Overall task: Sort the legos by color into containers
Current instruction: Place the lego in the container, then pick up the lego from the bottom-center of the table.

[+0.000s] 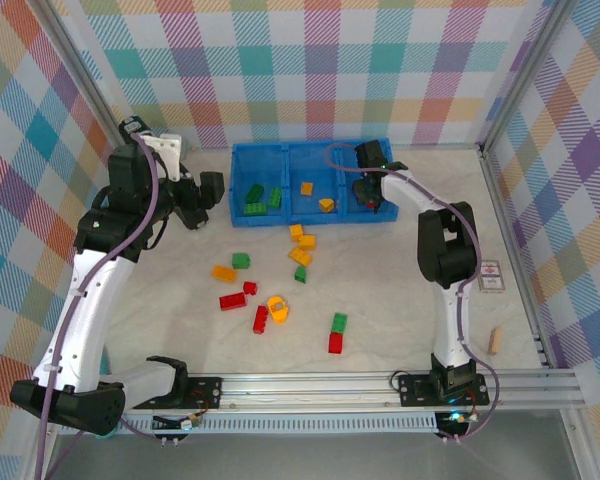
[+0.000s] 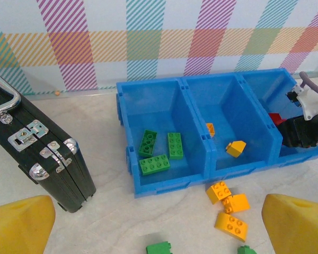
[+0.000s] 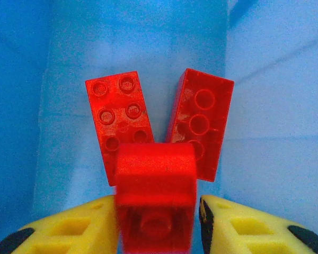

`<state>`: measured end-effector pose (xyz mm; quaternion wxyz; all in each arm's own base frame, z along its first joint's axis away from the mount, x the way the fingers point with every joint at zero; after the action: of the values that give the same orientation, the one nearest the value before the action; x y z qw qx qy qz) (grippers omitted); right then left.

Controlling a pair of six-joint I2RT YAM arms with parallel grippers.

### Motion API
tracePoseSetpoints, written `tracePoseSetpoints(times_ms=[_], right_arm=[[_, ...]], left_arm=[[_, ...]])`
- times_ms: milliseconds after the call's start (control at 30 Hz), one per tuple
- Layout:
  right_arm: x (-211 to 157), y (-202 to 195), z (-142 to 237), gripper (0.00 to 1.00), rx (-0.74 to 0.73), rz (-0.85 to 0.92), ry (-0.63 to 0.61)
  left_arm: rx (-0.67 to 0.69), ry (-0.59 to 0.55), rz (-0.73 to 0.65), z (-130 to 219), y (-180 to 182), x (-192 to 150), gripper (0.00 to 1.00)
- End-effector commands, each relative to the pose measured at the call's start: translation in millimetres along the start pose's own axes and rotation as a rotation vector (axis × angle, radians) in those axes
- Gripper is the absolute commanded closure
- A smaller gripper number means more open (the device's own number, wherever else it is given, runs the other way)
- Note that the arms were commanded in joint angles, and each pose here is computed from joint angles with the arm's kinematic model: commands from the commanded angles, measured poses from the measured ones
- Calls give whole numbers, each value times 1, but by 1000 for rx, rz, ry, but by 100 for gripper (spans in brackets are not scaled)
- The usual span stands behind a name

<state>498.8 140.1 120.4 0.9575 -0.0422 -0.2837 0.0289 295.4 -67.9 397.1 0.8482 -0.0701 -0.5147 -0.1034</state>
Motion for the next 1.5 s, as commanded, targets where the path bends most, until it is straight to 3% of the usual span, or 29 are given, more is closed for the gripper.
tracePoseSetpoints(times_ms=[0,100,233,433,800,967,1100,1467], right_arm=[[15,1,12,53,26,-25,-54],[15,0,19,47,36,-38,-65],[17,-1,37,47,65,-63,-88],[1,-12,88,42,77,-173,-88],[-114,17,143,37,247,-367,112],[-191,31,153,32,207,-373,310],[-234,40,162,31,219,-449,379],[-277,70,162,27,244,-510,451]], left_arm=[[-5,-13,-21,2,-3,3,0],[-9,-22,-17,5,-3,3,0],[-7,-47,-17,13,-4,6,0],[-7,-90,-18,29,-5,10,0],[-11,-137,-25,46,-8,14,0],[-24,-142,-29,47,-11,15,0],[-23,-148,-29,50,-12,15,0],[-30,-160,-32,54,-14,15,0]])
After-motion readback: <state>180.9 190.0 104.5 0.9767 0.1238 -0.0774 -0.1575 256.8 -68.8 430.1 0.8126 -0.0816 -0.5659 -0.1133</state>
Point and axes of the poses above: each hand's point on the last joint's axis, 136 mm out from that joint toward the fingers, its own z axis back along the fingers, its own y axis along the line the jaws close on, x = y × z, the point moved 5 cm from there along z, back along the fingers, and after that the axes turned 6 degrees about -z, right-handed, at the moved point
